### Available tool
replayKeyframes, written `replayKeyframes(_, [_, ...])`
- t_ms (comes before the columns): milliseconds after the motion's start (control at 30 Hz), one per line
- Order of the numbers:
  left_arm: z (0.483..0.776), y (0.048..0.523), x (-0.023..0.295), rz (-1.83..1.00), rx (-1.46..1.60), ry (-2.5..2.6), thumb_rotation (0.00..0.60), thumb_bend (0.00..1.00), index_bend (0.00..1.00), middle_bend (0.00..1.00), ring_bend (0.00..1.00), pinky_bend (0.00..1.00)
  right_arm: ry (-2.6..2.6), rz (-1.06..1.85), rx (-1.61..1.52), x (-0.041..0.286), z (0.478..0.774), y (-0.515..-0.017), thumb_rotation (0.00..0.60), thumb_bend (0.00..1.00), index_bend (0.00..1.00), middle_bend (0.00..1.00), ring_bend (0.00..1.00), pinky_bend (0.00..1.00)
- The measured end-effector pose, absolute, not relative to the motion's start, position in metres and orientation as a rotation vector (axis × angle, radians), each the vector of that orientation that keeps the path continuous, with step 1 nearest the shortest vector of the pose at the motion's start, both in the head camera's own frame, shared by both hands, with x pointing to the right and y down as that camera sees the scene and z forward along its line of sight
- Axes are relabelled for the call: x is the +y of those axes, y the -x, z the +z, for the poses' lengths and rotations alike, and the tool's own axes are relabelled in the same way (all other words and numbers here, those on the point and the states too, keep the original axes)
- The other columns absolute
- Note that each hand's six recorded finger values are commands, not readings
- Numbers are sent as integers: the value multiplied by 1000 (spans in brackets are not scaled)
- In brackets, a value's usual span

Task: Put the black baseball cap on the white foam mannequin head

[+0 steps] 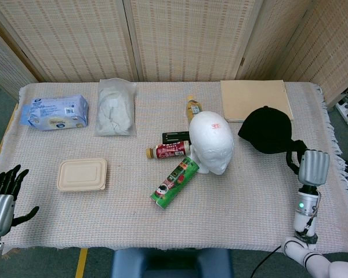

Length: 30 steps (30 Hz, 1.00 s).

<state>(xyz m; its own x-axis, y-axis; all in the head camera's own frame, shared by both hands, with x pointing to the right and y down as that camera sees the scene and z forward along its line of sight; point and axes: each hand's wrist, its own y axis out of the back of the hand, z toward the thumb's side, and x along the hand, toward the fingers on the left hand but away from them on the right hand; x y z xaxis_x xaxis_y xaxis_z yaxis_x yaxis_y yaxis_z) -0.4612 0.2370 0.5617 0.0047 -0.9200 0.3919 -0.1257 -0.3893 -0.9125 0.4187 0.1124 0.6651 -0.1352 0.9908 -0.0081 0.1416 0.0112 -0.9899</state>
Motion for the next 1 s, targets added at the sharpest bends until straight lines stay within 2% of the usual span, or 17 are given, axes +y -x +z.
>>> replayKeyframes(333, [561, 461, 238, -1459, 1096, 1587, 600, 221, 124, 0, 0, 23, 1104, 1139, -1562, 67, 617, -427, 600, 461, 795, 1000, 1000, 1000])
replayKeyframes(600, [563, 461, 238, -1469, 1097, 1594, 600, 221, 124, 0, 0, 23, 1031, 1011, -1606, 28, 578, -405, 600, 462, 797, 1000, 1000, 1000])
replayKeyframes(800, [564, 461, 238, -1471, 1099, 1600, 600, 221, 124, 0, 0, 23, 1035, 897, -1626, 1, 548, -367, 600, 462, 798, 1000, 1000, 1000])
replayKeyframes(1000, [562, 462, 237, -1469, 1109, 1598, 600, 221, 124, 0, 1, 24, 1065, 776, -1592, -19, 522, -310, 600, 462, 798, 1000, 1000, 1000])
